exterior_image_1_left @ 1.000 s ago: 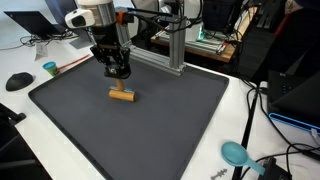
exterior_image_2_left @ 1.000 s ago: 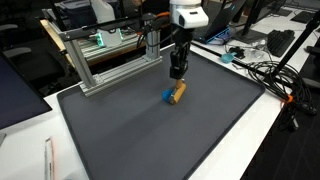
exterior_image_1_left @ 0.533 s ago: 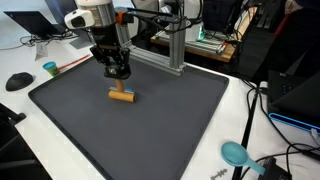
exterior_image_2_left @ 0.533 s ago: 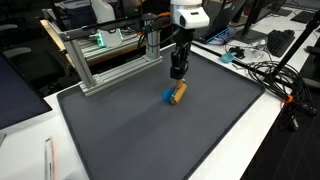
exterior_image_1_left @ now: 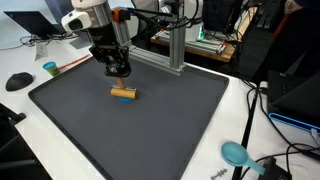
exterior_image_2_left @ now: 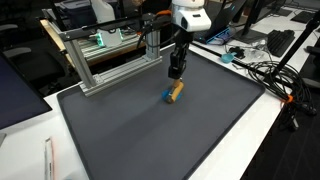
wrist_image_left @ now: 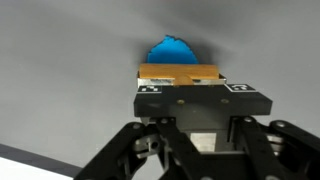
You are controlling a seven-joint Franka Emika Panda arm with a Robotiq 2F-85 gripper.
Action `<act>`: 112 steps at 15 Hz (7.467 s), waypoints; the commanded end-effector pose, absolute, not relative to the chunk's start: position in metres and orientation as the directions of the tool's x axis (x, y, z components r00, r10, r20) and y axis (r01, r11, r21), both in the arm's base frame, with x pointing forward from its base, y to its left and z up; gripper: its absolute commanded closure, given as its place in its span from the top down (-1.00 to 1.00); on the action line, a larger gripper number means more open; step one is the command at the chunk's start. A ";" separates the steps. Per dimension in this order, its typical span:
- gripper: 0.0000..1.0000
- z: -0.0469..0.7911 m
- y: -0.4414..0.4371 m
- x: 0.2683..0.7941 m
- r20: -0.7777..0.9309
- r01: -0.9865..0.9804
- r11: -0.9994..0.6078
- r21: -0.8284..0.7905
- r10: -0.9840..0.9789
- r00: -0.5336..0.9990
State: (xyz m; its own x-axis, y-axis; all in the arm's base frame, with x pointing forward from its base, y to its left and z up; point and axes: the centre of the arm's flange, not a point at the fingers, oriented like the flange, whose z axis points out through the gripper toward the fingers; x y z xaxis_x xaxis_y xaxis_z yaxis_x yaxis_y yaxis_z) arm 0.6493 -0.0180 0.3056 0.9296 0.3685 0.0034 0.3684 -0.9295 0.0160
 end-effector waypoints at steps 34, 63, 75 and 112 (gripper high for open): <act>-0.56 0.397 -0.090 0.569 -0.036 0.066 -0.998 0.006 0.066 0.997; -0.56 0.440 -0.009 0.396 0.026 -0.031 -0.997 0.067 -0.029 0.999; -0.56 0.434 0.011 0.379 -0.011 -0.015 -0.998 0.056 -0.016 1.000; 1.00 0.459 0.006 0.344 0.167 0.022 -0.989 0.146 0.047 0.985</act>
